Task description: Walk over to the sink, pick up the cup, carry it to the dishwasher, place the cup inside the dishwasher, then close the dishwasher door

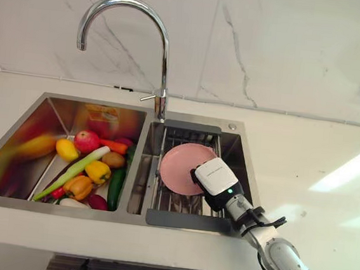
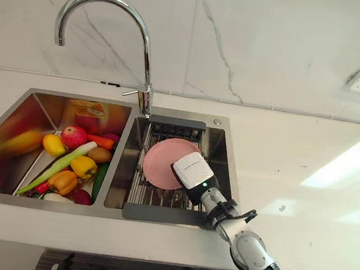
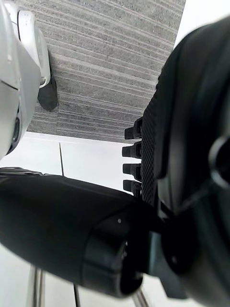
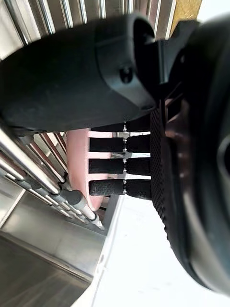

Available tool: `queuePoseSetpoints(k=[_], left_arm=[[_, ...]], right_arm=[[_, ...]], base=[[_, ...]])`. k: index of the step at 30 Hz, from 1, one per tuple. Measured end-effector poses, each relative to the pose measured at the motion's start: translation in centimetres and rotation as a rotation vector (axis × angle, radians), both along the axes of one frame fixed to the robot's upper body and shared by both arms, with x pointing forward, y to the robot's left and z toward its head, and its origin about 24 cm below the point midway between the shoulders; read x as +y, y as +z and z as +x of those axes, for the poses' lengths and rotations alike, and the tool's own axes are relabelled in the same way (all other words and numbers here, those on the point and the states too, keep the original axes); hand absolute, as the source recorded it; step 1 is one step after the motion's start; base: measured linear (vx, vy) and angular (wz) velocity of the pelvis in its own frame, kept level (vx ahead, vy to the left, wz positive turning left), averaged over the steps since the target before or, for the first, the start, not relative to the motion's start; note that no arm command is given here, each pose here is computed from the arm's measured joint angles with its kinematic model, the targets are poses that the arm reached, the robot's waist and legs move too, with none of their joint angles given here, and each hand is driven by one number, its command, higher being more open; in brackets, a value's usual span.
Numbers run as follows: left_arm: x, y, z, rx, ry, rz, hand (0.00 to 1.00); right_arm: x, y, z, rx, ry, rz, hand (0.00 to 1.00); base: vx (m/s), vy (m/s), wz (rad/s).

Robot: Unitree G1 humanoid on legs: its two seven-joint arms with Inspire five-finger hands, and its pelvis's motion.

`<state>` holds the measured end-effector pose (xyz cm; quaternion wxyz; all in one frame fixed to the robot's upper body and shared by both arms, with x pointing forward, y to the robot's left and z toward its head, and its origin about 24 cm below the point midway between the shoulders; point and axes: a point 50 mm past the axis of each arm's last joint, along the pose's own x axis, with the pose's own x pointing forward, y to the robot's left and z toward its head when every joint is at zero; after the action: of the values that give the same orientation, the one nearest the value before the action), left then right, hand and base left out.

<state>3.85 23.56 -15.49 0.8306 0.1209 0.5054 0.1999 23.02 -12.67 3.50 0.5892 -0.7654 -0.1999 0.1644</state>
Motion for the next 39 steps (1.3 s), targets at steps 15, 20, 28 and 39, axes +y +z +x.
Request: queuePoseSetpoints(k=[15, 20, 28, 39], left_arm=[[0.1, 0.2, 0.1, -0.029, -0.021, 0.043, 1.00], [0.1, 0.3, 0.0, -0.031, -0.019, 0.045, 1.00], [-0.7, 0.2, 0.0, -0.045, -0.011, 0.027, 1.00], [-0.7, 0.3, 0.0, -0.063, -0.003, 0.044, 1.00]], right_arm=[[-0.6, -0.7, 0.6, 0.009, -0.131, 0.237, 0.00], [-0.8, -0.5, 0.7, 0.017, -0.148, 0.314, 0.00], [-3.2, 3.3, 3.0, -0.165, -0.245, 0.471, 0.00], [-4.6, 7.4, 4.0, -0.330, -0.294, 0.606, 0.00]], base=[[-0.02, -0.010, 0.03], [0.00, 0.000, 0.00], [0.02, 0.012, 0.00], [0.05, 0.037, -0.02]])
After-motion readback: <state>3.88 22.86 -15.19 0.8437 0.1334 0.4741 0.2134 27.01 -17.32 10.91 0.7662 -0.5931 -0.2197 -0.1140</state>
